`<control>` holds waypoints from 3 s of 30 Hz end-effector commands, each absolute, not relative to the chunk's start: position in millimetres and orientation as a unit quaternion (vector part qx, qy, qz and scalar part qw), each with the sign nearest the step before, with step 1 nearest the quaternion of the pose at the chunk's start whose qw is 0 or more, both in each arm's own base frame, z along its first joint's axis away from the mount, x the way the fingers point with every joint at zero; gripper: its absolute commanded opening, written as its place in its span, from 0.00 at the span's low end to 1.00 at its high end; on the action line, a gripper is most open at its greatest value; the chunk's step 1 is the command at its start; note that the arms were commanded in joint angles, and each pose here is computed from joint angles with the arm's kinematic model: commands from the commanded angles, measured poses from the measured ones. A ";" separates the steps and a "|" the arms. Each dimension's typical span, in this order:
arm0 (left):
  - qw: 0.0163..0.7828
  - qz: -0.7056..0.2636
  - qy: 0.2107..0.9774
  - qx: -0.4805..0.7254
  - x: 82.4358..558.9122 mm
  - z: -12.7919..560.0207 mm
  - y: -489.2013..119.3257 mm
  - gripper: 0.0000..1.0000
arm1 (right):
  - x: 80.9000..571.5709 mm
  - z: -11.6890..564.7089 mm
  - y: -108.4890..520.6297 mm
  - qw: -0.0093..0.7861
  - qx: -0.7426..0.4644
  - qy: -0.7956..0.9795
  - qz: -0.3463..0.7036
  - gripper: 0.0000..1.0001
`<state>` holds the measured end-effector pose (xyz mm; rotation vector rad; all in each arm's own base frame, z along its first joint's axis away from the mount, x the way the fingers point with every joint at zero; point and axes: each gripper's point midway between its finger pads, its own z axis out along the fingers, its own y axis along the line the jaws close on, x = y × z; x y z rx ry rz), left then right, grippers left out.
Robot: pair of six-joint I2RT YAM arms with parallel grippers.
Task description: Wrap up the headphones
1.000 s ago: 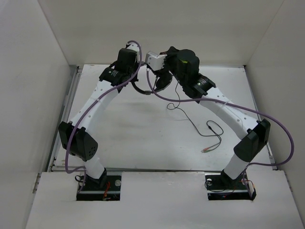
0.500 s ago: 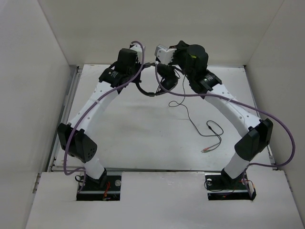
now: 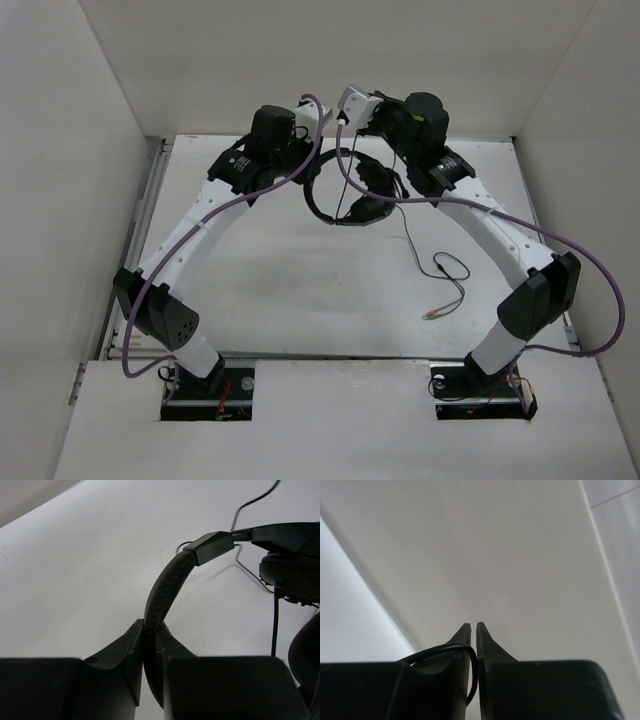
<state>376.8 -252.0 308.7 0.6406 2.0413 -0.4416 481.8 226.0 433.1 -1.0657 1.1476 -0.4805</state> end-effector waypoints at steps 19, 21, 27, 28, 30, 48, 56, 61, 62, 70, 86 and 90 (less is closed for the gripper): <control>0.554 -0.350 0.702 0.278 312.4 463.7 -272.2 0.00 | 464.3 357.8 216.5 0.627 -0.336 0.684 0.161 0.15; 0.564 -0.366 0.693 0.259 317.2 484.0 -269.2 0.00 | 445.4 348.2 231.8 0.592 -0.324 0.694 0.248 0.15; 0.595 -0.413 0.652 0.223 321.9 543.3 -263.7 0.00 | 384.4 327.0 285.1 0.477 -0.275 0.690 0.469 0.16; 0.601 -0.417 0.645 0.221 321.7 551.4 -262.4 0.00 | 375.7 327.0 295.0 0.462 -0.269 0.684 0.496 0.16; 0.616 -0.421 0.632 0.213 322.2 566.4 -257.2 0.00 | 359.0 324.1 315.5 0.425 -0.254 0.674 0.548 0.19; 0.735 -0.315 0.597 0.066 393.1 619.9 -131.9 0.00 | 241.5 291.4 405.1 0.227 -0.248 0.622 0.707 0.32; 0.774 -0.200 0.601 0.003 434.8 610.9 -74.8 0.00 | 204.5 291.3 399.3 0.202 -0.292 0.608 0.710 0.28; 0.787 -0.110 0.607 -0.016 452.5 598.1 -50.4 0.00 | 189.8 297.9 388.8 0.207 -0.324 0.597 0.704 0.11; 0.789 -0.102 0.606 -0.017 453.7 597.7 -48.2 0.00 | 187.7 298.2 387.3 0.207 -0.330 0.596 0.702 0.07; 0.791 0.029 0.608 -0.058 472.3 575.8 -16.4 0.00 | 176.1 305.5 384.9 0.226 -0.387 0.608 0.656 0.00; 0.692 0.139 0.705 0.059 482.9 451.1 -69.9 0.00 | 320.4 380.5 299.4 0.563 -0.548 0.605 0.130 0.00; 0.651 0.134 0.735 0.131 471.3 407.2 -104.7 0.00 | 362.8 427.4 256.0 0.628 -0.519 0.580 -0.012 0.00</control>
